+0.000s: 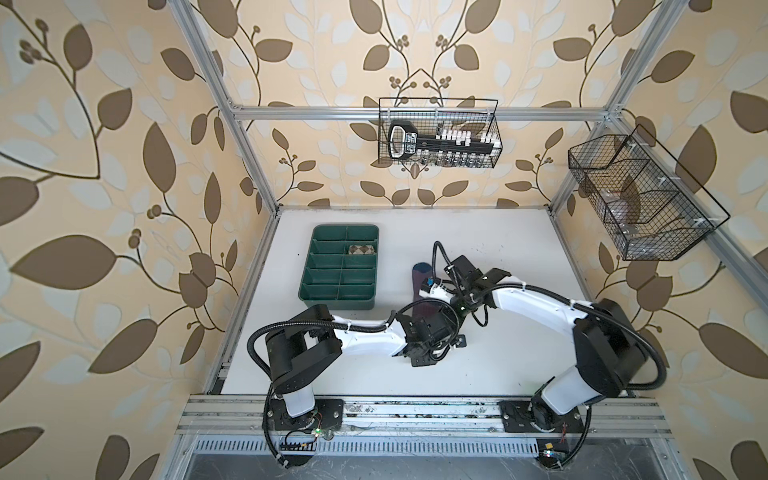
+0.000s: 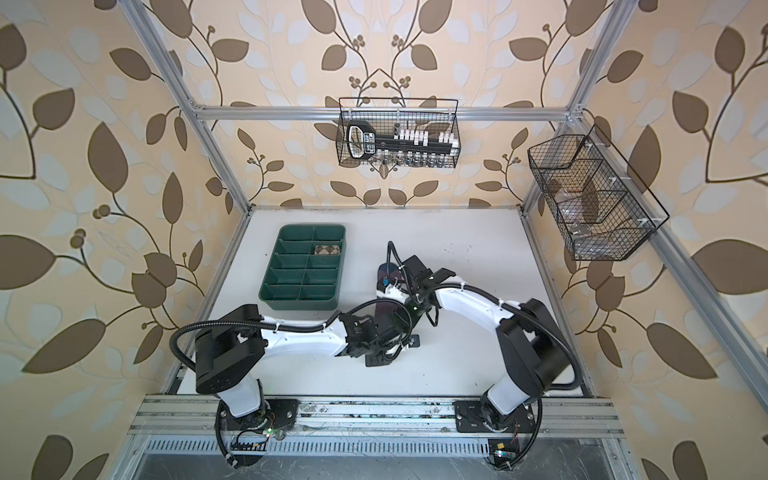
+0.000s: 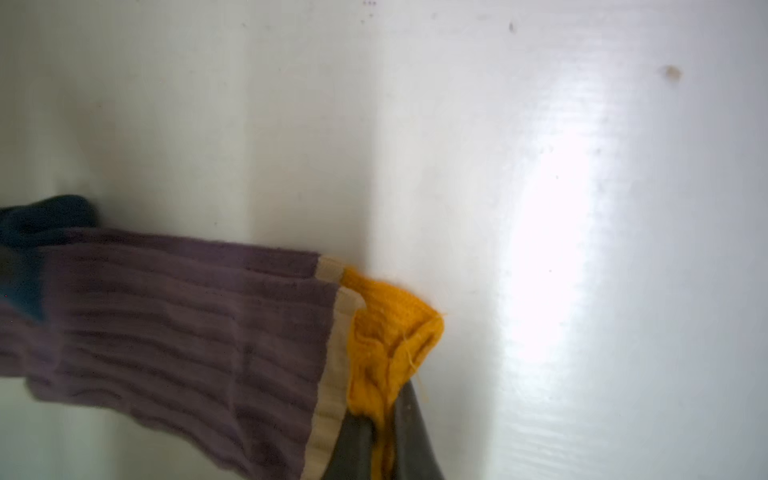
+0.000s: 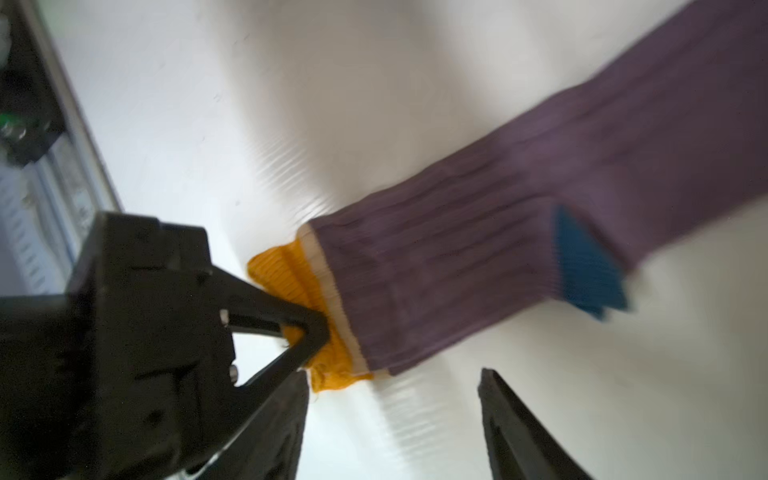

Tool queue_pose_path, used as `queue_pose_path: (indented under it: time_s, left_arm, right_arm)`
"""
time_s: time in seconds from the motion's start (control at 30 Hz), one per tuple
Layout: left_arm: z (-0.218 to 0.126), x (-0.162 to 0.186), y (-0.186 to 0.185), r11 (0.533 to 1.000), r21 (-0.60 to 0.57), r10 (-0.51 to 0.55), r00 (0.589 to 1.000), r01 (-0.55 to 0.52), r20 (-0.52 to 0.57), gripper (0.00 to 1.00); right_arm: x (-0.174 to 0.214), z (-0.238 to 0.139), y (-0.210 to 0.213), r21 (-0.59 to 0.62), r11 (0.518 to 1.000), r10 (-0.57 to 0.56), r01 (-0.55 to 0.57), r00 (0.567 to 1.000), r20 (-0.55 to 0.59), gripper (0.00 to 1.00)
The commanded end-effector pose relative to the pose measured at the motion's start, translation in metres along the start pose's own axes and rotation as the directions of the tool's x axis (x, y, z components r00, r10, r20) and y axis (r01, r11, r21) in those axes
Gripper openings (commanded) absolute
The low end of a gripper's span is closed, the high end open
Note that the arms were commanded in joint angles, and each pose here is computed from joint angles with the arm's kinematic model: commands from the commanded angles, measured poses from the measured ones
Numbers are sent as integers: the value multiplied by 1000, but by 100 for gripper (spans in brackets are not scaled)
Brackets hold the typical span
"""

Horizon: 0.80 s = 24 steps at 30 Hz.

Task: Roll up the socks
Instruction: 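Open the right gripper and lift it off the cuff while left holds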

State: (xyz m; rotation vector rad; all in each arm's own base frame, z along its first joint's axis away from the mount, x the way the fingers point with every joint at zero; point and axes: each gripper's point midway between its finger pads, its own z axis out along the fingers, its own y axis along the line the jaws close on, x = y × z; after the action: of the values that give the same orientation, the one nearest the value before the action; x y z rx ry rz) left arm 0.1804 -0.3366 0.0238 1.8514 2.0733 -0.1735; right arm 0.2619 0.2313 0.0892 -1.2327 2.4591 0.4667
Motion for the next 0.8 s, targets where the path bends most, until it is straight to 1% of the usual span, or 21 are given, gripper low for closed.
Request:
queue_pose_path:
  time_s: [0.0, 0.07, 0.1, 0.17, 0.2, 0.23, 0.27, 0.3, 0.33, 0.37, 0.4, 0.43, 0.5, 0.57, 0.6, 0.63, 0.67, 0.73, 0.77]
  left_arm:
    - [1, 26, -34, 952, 294, -48, 990, 86, -134, 1]
    - [2, 25, -34, 928, 352, -73, 985, 124, -157, 1]
    - [0, 24, -36, 910, 390, -85, 983, 143, -161, 1]
    - [-1, 22, -35, 883, 434, -113, 979, 177, -168, 0]
    - [-3, 21, -36, 865, 463, -125, 978, 191, -169, 0]
    - [-5, 21, -35, 849, 486, -137, 975, 207, -176, 0]
    - [-7, 19, -33, 838, 500, -150, 973, 220, -177, 0]
    - [-11, 17, -32, 817, 527, -164, 971, 233, -175, 0]
    - [-13, 16, -30, 799, 547, -180, 967, 249, -178, 0]
    - [-15, 14, -27, 788, 557, -195, 964, 263, -180, 0]
    - [-17, 13, -24, 766, 577, -215, 959, 283, -186, 0]
    - [-19, 12, -21, 749, 591, -230, 954, 299, -191, 0]
    - [-22, 9, -16, 707, 626, -264, 944, 329, -198, 0]
    - [-21, 6, -10, 663, 654, -298, 930, 364, -215, 0]
    - [-21, 6, -9, 643, 667, -306, 925, 377, -227, 0]
    - [-19, 5, -7, 624, 677, -315, 919, 389, -237, 0]
    - [-17, 4, -6, 609, 684, -323, 913, 402, -249, 0]
    - [-14, 4, -4, 585, 693, -333, 904, 420, -267, 0]
    - [-13, 4, -2, 578, 696, -340, 901, 427, -271, 0]
  right_arm:
    - [-12, -40, -50, 288, 952, 69, -107, 988, 139, 70]
    - [-16, -80, -76, 412, 889, 98, -200, 962, 256, 70]
    - [-16, -101, -86, 470, 847, 101, -249, 943, 317, 70]
    - [-15, -140, -97, 555, 770, 69, -314, 906, 417, 70]
    - [-14, -159, -97, 581, 740, 39, -339, 884, 466, 70]
    - [-16, -174, -91, 581, 738, -1, -343, 860, 510, 70]
    - [-19, -183, -82, 570, 752, -38, -330, 842, 538, 69]
    - [-23, -190, -68, 549, 784, -89, -289, 823, 561, 70]
    - [-27, -193, -50, 531, 820, -159, -215, 805, 571, 70]
    - [-27, -192, -35, 525, 839, -221, -142, 793, 568, 70]
    - [-27, -191, -16, 535, 843, -305, -47, 779, 548, 69]
    - [-23, -185, 1, 555, 830, -394, 59, 767, 507, 69]
    - [-13, -173, 26, 604, 765, -542, 224, 730, 417, 70]
    - [1, -155, 44, 652, 660, -675, 375, 676, 295, 74]
    - [7, -145, 52, 659, 613, -723, 436, 646, 244, 77]
    - [13, -134, 59, 667, 556, -769, 496, 612, 186, 79]
    - [18, -121, 65, 667, 505, -803, 548, 582, 131, 79]
    - [26, -97, 75, 649, 437, -840, 622, 540, 49, 79]
    - [28, -84, 80, 637, 415, -850, 650, 527, 16, 79]
